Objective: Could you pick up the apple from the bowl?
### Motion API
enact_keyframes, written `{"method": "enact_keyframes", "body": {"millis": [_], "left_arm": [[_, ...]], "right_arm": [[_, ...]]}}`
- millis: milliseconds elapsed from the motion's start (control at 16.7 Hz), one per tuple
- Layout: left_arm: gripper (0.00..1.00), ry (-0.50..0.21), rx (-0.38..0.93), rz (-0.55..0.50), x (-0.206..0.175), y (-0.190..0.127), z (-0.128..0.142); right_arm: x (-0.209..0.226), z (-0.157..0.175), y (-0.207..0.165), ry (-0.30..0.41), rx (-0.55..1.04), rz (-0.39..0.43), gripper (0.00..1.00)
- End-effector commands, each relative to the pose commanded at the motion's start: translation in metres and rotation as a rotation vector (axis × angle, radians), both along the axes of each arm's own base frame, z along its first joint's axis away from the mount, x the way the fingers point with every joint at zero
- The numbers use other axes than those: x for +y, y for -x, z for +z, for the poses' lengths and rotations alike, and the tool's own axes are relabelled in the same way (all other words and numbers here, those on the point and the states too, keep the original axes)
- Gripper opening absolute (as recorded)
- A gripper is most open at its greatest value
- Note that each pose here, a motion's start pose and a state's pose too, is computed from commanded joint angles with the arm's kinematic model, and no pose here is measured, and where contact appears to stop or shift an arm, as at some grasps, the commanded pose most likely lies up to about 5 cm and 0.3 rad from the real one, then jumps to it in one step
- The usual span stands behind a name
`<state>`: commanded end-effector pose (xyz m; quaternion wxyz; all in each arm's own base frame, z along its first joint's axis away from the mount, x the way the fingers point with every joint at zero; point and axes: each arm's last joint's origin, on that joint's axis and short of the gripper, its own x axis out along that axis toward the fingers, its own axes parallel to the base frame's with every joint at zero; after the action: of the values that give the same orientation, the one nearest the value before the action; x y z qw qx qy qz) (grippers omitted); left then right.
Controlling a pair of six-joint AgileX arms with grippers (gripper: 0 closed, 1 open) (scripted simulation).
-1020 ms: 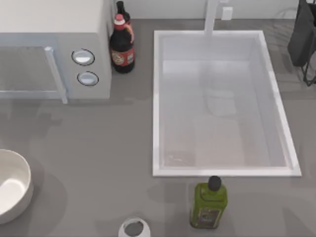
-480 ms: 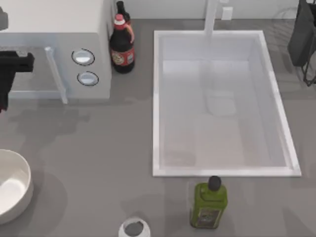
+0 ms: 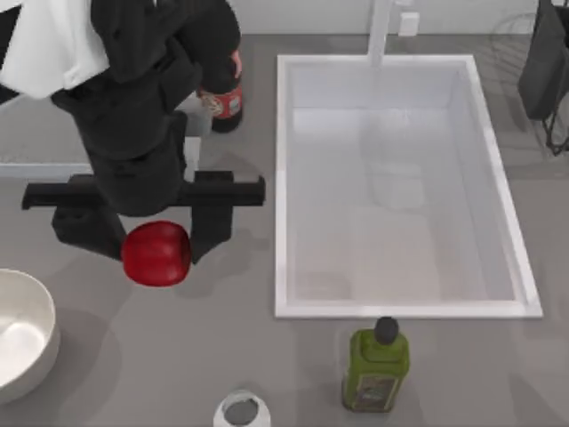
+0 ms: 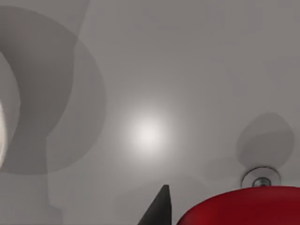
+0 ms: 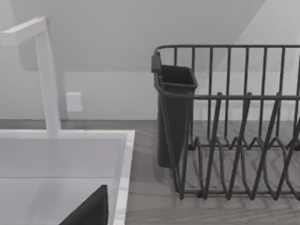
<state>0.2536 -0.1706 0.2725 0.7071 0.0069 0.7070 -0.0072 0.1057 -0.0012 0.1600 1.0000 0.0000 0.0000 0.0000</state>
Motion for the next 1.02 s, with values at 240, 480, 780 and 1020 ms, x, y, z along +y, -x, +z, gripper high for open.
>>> {"method": "enact_keyframes", "body": {"millis": [240,480,780,1020], "left_arm": [[0.00,0.000,0.000,0.000,-0.005,0.002,-0.004],[0.00,-0.001,0.002,0.001,-0.004,0.001,-0.013],[0.00,0.009,-0.012,0.001,-0.008,-0.003,-0.072],[0.00,0.001,-0.002,0.000,-0.005,0.001,-0.110]], "right_arm": [[0.000,0.000,0.000,0.000,0.000,0.000,1.00],[0.000,0.000,0.000,0.000,0.000,0.000,1.00],[0.000,0.000,0.000,0.000,0.000,0.000,1.00],[0.000,0.000,0.000,0.000,0.000,0.000,1.00]]}}
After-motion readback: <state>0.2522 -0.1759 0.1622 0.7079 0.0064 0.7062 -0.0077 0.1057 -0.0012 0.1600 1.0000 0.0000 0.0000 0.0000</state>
